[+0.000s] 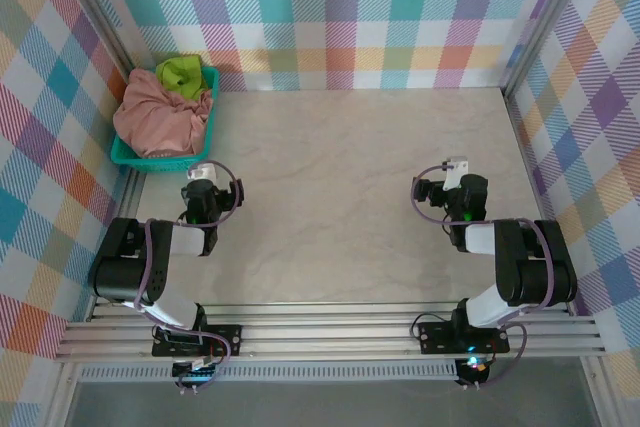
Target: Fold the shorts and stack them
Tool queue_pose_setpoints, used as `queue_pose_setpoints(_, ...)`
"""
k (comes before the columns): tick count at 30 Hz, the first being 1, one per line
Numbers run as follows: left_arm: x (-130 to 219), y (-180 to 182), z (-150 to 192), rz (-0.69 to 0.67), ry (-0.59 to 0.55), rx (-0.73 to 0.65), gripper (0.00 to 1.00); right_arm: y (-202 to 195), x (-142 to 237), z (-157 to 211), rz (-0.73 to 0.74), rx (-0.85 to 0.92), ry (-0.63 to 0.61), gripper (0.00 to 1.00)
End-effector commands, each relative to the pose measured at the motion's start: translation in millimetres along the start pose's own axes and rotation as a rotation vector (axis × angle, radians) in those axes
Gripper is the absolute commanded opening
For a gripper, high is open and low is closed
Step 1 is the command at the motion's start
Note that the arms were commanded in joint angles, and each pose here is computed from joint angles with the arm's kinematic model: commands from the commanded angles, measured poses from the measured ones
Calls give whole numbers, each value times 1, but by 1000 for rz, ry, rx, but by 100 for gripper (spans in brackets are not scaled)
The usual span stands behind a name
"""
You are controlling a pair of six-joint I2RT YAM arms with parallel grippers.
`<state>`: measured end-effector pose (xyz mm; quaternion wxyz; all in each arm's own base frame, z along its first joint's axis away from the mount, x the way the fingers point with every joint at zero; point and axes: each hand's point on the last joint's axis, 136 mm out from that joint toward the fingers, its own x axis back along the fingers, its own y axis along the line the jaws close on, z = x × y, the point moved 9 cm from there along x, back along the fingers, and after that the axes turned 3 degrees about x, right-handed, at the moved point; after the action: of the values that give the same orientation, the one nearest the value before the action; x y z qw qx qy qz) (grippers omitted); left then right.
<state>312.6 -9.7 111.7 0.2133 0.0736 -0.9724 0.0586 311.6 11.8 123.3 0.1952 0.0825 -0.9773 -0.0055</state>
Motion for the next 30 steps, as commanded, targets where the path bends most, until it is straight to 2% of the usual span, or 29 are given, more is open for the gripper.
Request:
queue_pose_setpoints(1, 0, -2, -5, 15, -26, -12, 100, -1, -2, -3, 2, -9, -13, 99)
queue_pose_setpoints(25, 0, -2, -5, 15, -24, -11, 100, -1, -2, -3, 2, -9, -13, 100)
queue_pose_setpoints(30, 11, -8, -16, 53, -36, -37, 100, 3, 14, -16, 14, 4, -43, 99)
